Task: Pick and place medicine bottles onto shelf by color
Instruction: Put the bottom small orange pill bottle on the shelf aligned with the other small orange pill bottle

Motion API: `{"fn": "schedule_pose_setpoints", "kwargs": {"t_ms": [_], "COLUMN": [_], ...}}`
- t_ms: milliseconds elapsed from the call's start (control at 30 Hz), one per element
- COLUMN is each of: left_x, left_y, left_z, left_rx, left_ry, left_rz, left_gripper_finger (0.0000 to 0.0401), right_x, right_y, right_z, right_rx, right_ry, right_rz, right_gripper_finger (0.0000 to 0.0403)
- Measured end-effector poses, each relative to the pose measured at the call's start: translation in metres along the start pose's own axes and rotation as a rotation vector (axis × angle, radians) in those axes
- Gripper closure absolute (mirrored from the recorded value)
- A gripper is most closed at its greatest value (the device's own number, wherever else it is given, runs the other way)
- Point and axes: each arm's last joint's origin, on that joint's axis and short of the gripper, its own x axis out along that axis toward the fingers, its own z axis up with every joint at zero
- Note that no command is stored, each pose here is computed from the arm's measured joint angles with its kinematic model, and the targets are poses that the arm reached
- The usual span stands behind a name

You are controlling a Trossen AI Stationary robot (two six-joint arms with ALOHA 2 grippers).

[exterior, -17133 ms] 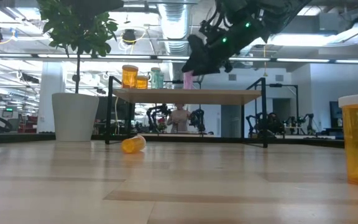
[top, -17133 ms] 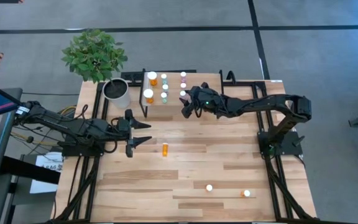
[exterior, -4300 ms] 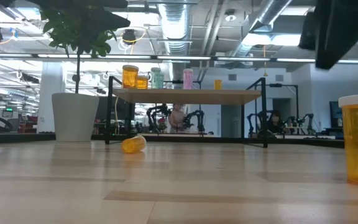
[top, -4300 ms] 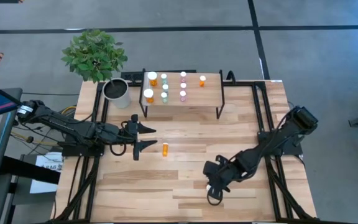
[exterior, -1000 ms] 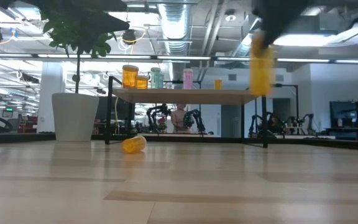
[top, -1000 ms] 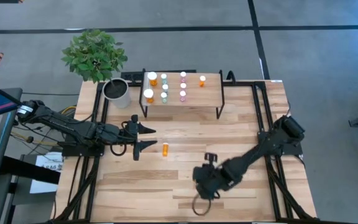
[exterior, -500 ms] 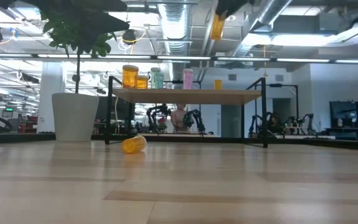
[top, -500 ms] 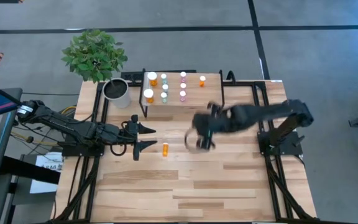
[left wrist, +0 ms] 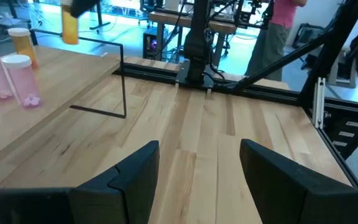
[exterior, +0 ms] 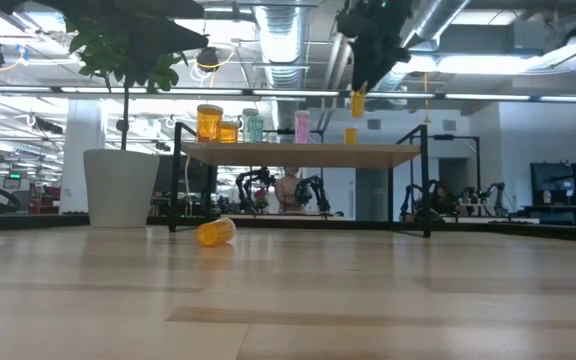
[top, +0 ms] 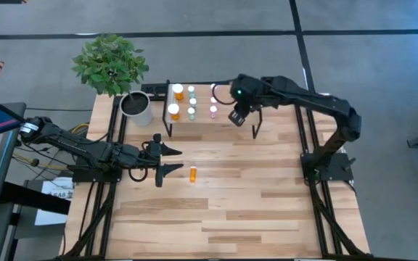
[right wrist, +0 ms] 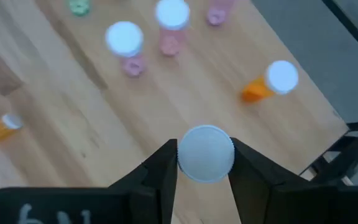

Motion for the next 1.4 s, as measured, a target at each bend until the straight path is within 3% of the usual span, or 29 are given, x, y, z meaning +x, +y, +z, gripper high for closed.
{"fn": "schedule_pose_setpoints", "kwargs": {"t_ms": [300,500,833,1400], "left_x": [0.000,0.000,0.000,0.000], "left_y": [0.000,0.000,0.000,0.001], "left_z": [-0.001,-0.002,-0.002,0.000], "left_rx": [0.006,0.011,0.005,0.008], "left_ry": [0.009,0.023,0.020,-0.004], "left_rz": [0.002,0.001,0.001,0.013], "left_gripper_finger": [0.0189,0.0189,0.0189,0.0189], "right_x": [0.031,0.032,0.013,0.067], "right_y": [-0.018,-0.018,-0.027,-0.025], "right_z": [0.010,0.002,-0.028,-0.023], "right_rx": [0.032,0.016,0.085,0.067], "right_ry": [0.043,0.079,-0.109,-0.041], "right_rz": [-0.021,0.002,0.052,0.019], "right_gripper_finger": [0.0263,0.0258,0.0258,0.0251]}}
